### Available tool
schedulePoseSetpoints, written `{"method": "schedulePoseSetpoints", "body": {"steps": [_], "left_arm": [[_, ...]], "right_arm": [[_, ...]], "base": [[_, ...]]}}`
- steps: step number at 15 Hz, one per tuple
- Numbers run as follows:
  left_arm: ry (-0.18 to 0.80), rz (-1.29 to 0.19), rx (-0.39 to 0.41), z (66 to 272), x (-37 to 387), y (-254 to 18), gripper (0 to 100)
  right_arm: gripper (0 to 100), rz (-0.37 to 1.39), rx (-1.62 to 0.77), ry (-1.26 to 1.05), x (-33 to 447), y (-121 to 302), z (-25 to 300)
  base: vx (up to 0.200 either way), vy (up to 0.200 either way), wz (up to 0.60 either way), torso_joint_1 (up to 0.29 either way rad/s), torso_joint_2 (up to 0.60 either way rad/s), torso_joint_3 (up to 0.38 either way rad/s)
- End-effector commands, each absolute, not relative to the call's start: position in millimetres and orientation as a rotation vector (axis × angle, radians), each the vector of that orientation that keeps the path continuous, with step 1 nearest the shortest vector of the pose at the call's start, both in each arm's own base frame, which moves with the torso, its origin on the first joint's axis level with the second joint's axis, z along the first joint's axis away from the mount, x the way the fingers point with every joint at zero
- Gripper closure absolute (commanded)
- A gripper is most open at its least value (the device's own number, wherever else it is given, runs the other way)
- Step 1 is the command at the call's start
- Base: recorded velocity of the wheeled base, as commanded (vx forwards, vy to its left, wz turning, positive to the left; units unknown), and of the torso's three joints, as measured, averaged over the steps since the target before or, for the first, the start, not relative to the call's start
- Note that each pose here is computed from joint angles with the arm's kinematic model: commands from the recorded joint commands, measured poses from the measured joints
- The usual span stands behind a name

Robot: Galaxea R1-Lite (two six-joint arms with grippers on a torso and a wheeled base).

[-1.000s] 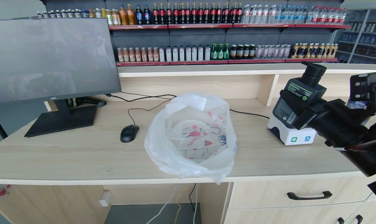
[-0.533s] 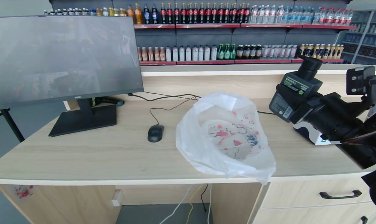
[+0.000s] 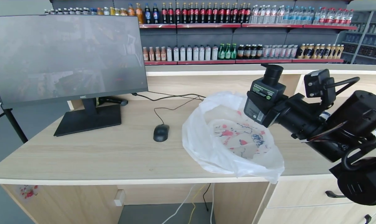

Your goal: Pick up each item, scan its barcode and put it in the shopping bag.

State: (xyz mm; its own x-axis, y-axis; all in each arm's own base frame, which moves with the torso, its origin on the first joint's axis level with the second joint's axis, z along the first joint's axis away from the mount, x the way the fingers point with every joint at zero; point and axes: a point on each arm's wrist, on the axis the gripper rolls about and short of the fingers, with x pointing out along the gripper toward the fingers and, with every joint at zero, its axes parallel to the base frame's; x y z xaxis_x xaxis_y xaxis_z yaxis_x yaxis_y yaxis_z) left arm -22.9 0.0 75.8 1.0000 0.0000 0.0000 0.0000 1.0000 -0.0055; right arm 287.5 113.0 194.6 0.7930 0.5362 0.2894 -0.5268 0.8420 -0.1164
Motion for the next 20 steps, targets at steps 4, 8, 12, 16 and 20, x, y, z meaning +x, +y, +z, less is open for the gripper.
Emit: {"method": "schedulePoseSetpoints", "body": {"steps": [4,8,12,16,20], "left_arm": [[0.002,0.0,-0.008,76,-23,0,0],[0.002,0.002,-0.008,76,-23,0,0],[0.0,0.0,-0.006,76,-23,0,0],[0.002,0.002,-0.008,76,-23,0,0],[0.002,0.002,-0.006,76,-23,0,0]], "right_arm": [[100,0.647,-0.036,-0.221,307,147,159],[100,0.686,0.003,-0.171,309,159,147],[100,0.692,0.016,-0.147,323,167,134],[100,0.69,0.023,-0.091,333,174,112],[100,0.693,0.017,-0.056,333,179,99]], "base": [[0.0,0.0,0.0,0.0,0.0,0.0],[0.0,0.0,0.0,0.0,0.0,0.0],[0.0,0.0,0.0,0.0,0.0,0.0],[0.0,0.0,0.0,0.0,0.0,0.0],[0.0,0.0,0.0,0.0,0.0,0.0]]}}
